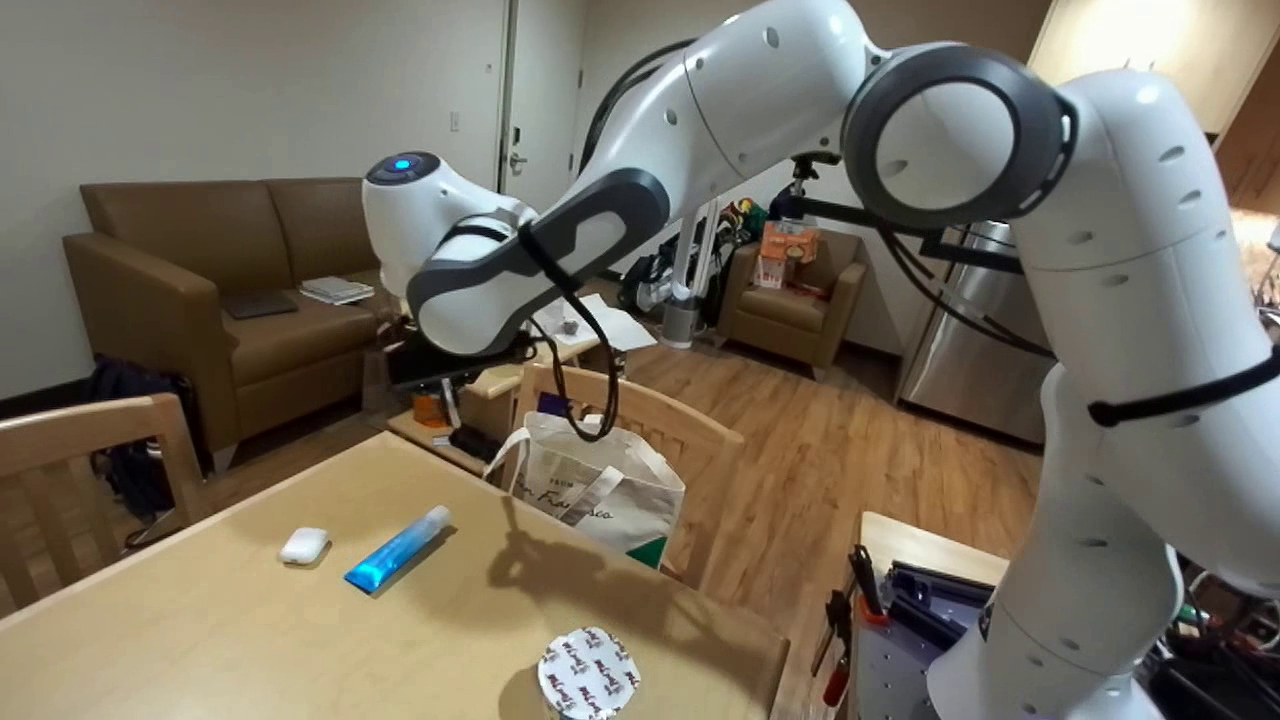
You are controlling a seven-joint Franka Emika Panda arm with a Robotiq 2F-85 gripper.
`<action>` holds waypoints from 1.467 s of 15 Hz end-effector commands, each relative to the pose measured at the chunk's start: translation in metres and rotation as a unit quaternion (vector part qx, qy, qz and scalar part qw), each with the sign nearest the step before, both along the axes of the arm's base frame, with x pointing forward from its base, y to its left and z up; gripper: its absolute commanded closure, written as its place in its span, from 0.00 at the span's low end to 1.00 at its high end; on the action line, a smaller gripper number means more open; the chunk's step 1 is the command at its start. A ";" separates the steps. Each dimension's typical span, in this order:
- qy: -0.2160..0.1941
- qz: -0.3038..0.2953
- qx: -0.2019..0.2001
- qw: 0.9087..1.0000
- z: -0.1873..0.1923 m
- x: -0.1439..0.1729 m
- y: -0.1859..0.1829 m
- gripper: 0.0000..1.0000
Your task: Put the pen inside the bag on the chair
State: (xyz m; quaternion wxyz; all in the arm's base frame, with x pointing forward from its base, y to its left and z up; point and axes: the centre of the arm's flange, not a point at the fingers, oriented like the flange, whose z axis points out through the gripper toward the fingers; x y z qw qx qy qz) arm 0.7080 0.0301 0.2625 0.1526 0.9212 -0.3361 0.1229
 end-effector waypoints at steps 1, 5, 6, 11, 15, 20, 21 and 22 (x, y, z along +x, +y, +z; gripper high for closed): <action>0.016 0.038 -0.016 0.999 0.025 0.001 -0.062 0.97; 0.015 0.020 -0.011 1.000 0.019 0.001 -0.068 0.89; 0.015 0.021 -0.011 1.000 0.019 0.001 -0.067 0.97; 0.049 0.027 0.021 0.998 0.005 -0.005 -0.111 0.97; 0.107 0.022 -0.018 0.994 0.005 -0.015 -0.188 0.97; 0.163 -0.003 -0.005 0.987 -0.019 -0.030 -0.244 0.97; 0.175 -0.002 0.005 0.984 -0.030 -0.034 -0.245 0.97; 0.187 0.003 0.018 0.982 -0.043 -0.038 -0.241 0.97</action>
